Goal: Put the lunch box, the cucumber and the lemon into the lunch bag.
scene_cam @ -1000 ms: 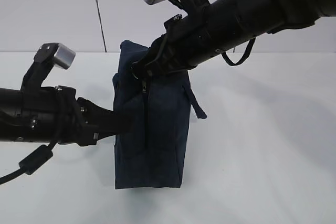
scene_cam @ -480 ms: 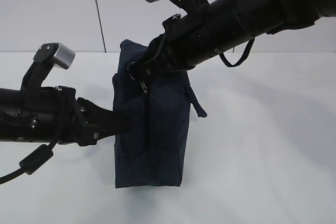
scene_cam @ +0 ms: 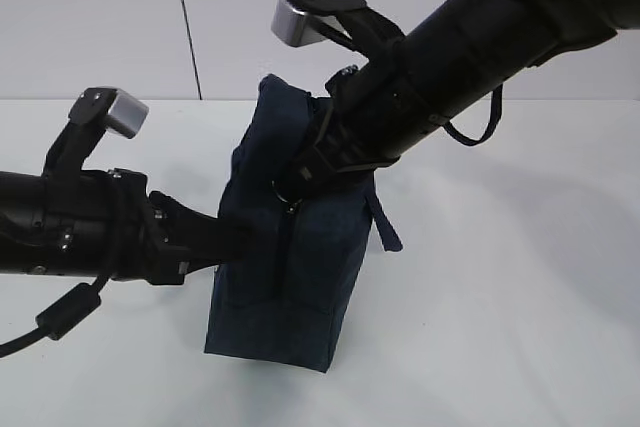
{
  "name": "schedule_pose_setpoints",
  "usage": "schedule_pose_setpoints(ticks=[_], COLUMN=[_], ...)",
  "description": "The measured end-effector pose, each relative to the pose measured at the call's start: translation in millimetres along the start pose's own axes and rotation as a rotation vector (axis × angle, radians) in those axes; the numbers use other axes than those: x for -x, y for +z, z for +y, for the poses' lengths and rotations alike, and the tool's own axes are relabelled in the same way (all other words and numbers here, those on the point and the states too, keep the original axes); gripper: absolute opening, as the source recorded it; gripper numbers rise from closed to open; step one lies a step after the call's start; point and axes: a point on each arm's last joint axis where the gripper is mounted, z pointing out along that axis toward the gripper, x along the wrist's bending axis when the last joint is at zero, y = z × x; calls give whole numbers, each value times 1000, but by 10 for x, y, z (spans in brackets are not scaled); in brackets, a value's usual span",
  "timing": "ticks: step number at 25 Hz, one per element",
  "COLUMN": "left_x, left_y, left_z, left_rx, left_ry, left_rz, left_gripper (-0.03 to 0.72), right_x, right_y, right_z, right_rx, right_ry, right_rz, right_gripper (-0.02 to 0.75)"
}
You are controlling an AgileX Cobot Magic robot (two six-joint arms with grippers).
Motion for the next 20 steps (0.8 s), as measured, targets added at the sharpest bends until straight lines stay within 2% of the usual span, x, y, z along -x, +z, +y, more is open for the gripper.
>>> schedule_pose_setpoints(ticks=[4,15,20], left_x=[0,0,0], left_y=[0,0,0], left_z=[0,1,2], left_rx=[0,1,2], left_ry=[2,4,2], left_rz=[0,0,0], left_gripper=[11,11,11], right_x=[-1,43,59], right_y=[-8,-93,-68], right_z=[-19,54,56], right_rx=[-23,41,48], right_ry=[-5,-40,-46], right_rz=[-5,-106,-107], right_gripper=[20,20,20])
